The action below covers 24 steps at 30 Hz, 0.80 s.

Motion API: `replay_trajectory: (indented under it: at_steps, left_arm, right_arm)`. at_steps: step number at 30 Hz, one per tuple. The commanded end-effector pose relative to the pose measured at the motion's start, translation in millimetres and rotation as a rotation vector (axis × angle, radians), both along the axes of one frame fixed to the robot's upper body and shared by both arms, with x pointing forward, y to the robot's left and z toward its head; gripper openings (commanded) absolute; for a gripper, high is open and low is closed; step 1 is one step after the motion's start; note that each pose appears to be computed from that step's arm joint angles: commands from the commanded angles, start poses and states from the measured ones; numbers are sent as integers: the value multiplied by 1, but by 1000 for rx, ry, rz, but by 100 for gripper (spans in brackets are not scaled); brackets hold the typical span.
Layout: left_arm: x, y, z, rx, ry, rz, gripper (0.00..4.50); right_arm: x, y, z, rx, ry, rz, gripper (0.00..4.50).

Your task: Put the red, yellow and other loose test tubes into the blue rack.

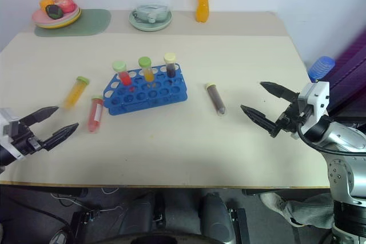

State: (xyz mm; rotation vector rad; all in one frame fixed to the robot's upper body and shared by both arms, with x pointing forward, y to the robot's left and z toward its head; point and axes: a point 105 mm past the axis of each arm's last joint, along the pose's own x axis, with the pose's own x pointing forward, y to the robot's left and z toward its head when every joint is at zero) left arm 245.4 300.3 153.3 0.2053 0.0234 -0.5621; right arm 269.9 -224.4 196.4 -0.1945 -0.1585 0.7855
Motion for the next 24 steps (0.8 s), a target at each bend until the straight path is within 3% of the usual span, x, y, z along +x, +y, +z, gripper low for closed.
replay_trajectory:
  at_steps: [1,13,24]
  left_arm:
    - [2,4,5,40,-21,13,445]
    - [6,-4,10,4,-49,-18,445]
    - [2,-34,14,-58,-25,-220,445]
  right_arm:
    - [-2,4,14,-11,-54,12,450]
    - [-1,-5,4,-11,-40,-2,450]
    - [-2,-2,2,-28,-7,-43,450]
